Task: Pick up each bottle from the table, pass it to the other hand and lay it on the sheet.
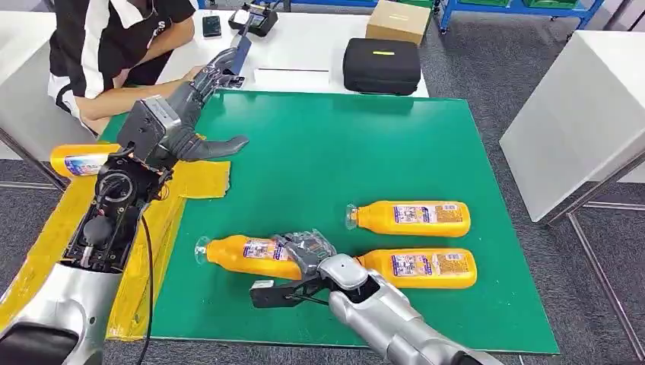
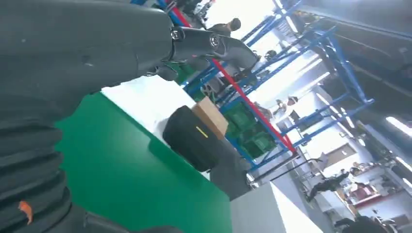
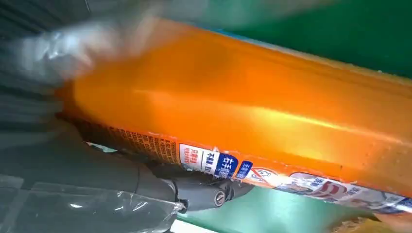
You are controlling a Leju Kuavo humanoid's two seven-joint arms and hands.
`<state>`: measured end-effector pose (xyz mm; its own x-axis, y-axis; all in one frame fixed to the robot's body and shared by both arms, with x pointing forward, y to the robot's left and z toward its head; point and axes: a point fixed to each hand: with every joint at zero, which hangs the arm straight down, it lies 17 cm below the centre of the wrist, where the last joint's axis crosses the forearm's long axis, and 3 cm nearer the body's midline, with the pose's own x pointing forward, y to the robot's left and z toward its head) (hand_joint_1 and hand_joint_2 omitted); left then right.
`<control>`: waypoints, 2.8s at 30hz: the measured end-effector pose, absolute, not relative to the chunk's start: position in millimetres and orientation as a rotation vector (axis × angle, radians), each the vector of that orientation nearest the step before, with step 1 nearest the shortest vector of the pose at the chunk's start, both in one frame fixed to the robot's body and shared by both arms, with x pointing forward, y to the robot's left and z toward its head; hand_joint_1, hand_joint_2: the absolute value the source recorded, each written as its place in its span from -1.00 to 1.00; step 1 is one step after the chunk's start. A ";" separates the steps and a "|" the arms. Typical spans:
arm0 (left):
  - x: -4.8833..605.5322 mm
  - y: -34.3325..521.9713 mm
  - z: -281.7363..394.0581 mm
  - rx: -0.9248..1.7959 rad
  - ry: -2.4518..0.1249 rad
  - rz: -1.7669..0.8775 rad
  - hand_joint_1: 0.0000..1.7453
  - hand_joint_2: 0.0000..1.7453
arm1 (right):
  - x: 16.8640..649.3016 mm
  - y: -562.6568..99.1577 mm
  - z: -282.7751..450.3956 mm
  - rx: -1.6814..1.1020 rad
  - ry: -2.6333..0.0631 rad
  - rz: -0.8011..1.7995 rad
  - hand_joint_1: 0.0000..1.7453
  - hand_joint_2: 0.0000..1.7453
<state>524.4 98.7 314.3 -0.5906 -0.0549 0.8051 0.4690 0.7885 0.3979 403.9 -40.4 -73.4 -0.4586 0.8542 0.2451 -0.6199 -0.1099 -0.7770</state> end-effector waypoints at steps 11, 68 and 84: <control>518.5 94.3 308.4 -0.339 -2.049 -0.678 -1.00 1.00 | 419.2 -35.4 -55.7 -0.306 -1.185 1.554 1.00 1.00; 471.0 38.3 272.8 -0.869 -1.750 -0.203 1.00 1.00 | 441.3 -24.9 168.4 -0.574 -2.131 0.870 1.00 1.00; 482.9 61.2 263.4 -0.782 -1.763 -0.011 1.00 1.00 | 440.2 -23.5 160.9 -0.561 -2.098 0.867 -1.00 1.00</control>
<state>482.9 61.2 263.4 -0.1284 0.4952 0.8592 0.5055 0.7781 -0.3729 440.2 -23.5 160.9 -0.5965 0.6316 0.4952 0.0977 0.6696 -0.7363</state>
